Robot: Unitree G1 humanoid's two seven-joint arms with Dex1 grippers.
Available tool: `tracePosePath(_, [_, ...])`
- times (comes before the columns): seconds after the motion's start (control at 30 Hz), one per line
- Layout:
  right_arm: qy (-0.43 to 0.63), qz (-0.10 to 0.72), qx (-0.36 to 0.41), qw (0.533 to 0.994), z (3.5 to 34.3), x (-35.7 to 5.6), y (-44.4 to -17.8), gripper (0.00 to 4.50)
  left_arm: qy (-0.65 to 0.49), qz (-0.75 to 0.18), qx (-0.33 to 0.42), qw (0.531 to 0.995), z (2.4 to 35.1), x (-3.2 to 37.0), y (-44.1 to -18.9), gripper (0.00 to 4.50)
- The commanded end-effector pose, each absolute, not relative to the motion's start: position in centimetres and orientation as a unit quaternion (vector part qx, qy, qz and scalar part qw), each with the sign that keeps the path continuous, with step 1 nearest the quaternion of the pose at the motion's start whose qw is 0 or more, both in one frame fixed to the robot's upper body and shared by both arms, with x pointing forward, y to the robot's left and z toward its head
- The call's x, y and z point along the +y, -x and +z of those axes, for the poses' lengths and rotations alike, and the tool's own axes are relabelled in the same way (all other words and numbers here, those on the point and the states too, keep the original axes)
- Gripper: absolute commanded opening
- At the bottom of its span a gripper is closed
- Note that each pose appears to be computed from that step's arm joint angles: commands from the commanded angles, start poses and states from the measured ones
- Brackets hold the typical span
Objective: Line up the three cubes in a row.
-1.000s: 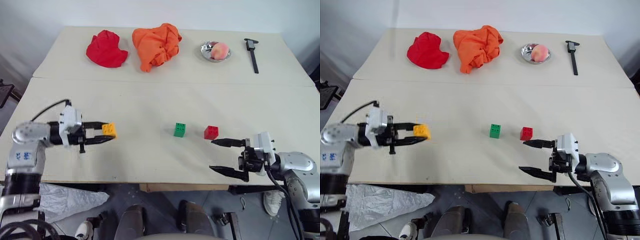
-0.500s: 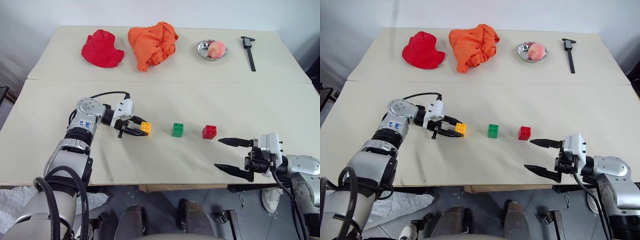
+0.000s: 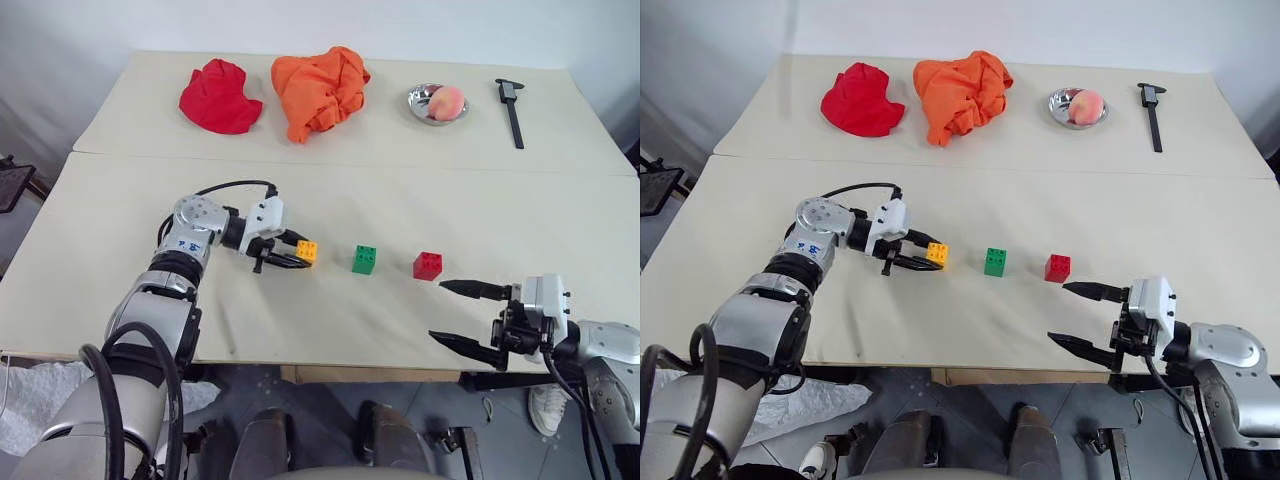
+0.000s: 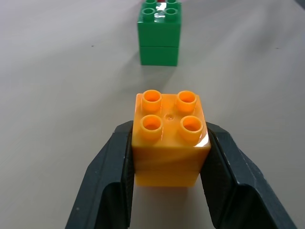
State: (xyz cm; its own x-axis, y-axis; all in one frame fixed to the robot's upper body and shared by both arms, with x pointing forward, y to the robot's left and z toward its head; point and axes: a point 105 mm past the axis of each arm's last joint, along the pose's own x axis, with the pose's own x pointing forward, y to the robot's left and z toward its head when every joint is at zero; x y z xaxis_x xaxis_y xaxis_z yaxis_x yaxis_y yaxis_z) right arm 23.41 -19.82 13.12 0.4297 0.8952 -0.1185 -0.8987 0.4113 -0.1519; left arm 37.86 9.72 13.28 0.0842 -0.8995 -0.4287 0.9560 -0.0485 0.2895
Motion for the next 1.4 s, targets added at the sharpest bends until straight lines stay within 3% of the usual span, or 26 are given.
tracePosePath(0.03, [0.107,0.533,-0.017,0.839,14.1,-20.0,-23.1,4.5,-0.265,-0.665,0.046,0.697,13.8,9.5,-38.3,1.5])
tracePosePath(0.17, [0.106,0.534,-0.018,0.838,14.0,-19.9,-23.1,4.5,-0.256,-0.666,0.051,0.699,13.8,9.5,-38.3,1.5])
tracePosePath(0.37, [0.103,0.54,-0.016,0.835,13.8,-19.7,-23.2,4.5,-0.25,-0.673,0.052,0.694,14.0,10.5,-37.9,3.44])
tracePosePath(0.5, [0.104,0.547,-0.018,0.831,13.8,-19.5,-23.3,4.5,-0.235,-0.68,0.031,0.694,15.2,12.3,-37.5,4.48])
tracePosePath(0.7, [0.094,0.542,-0.039,0.834,14.7,-20.2,-24.8,4.5,-0.216,-0.66,-0.015,0.72,16.7,16.1,-36.6,4.48])
tracePosePath(0.8, [0.079,0.541,-0.055,0.835,16.1,-22.3,-27.0,4.5,-0.153,-0.586,-0.099,0.789,18.0,20.7,-34.2,4.48])
tracePosePath(0.87, [0.076,0.551,-0.072,0.828,16.9,-22.7,-27.7,4.5,-0.162,-0.559,-0.094,0.808,17.1,21.9,-32.2,4.48])
tracePosePath(1.1, [0.077,0.565,-0.072,0.819,17.7,-24.0,-29.3,4.5,-0.145,-0.525,-0.054,0.837,16.6,23.4,-29.1,4.48])
tracePosePath(1.4, [0.063,0.595,-0.04,0.801,16.7,-23.8,-29.2,4.5,-0.154,-0.495,-0.064,0.853,17.6,22.4,-29.0,4.48])
